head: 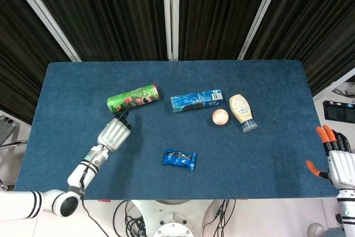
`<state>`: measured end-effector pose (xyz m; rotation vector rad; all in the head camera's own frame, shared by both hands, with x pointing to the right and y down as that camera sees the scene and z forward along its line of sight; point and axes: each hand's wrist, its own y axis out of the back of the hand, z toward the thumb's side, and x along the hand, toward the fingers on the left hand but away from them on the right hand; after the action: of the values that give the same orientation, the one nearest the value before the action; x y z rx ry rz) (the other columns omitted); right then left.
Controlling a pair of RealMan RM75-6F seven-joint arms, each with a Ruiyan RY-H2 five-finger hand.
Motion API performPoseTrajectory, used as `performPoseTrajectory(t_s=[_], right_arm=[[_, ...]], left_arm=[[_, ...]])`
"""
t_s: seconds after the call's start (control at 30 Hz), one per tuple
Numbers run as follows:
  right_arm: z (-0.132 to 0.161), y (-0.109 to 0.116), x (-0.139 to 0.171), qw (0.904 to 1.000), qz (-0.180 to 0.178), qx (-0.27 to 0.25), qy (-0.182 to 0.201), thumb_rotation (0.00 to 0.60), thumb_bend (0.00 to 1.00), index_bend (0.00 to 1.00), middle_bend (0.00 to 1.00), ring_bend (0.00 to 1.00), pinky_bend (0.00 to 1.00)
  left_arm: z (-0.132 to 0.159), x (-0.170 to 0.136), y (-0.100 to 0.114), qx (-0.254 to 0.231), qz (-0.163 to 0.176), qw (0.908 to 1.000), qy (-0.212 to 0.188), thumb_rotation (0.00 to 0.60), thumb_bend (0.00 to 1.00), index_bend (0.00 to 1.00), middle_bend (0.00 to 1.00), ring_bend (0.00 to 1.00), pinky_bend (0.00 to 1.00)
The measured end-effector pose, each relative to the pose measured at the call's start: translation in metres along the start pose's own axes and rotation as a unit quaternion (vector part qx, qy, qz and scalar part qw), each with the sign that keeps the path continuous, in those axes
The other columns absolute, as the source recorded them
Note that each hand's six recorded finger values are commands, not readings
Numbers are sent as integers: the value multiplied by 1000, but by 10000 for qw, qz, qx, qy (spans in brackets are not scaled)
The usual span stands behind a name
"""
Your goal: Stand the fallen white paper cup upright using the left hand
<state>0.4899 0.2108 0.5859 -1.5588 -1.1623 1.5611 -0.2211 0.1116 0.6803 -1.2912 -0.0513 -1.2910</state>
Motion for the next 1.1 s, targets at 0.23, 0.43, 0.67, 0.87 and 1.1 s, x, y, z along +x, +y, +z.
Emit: performPoseTrajectory(t_s=[0.23, 0.43, 0.67, 0.87, 1.1], right_arm=[[2, 0, 0, 10000, 20, 38, 40, 600, 193, 0, 0, 0, 0], [2, 0, 0, 10000, 29, 49, 25, 600, 193, 0, 0, 0, 0], [4, -2, -1, 10000, 63, 55, 36, 600, 193, 0, 0, 0, 0], [4, -2, -1, 9999, 71, 70, 33, 600, 193, 0, 0, 0, 0], [4, -2, -1, 9999, 66, 79, 25, 600, 193, 0, 0, 0, 0]], left_arm=[[-2, -1, 10, -213, 341, 9992, -40, 600, 189, 364, 405, 0, 0], [-5, -3, 19, -975, 800, 9920, -49, 600, 189, 371, 418, 13, 0], [-14, -7, 15, -2790, 1390, 9502, -28, 600, 189, 371, 418, 13, 0], [-18, -11, -10, -4505, 1606, 8782, 19, 600, 190, 371, 417, 25, 0], [-11, -18, -47, -5839, 1549, 7969, 10, 600, 191, 342, 391, 21, 0]])
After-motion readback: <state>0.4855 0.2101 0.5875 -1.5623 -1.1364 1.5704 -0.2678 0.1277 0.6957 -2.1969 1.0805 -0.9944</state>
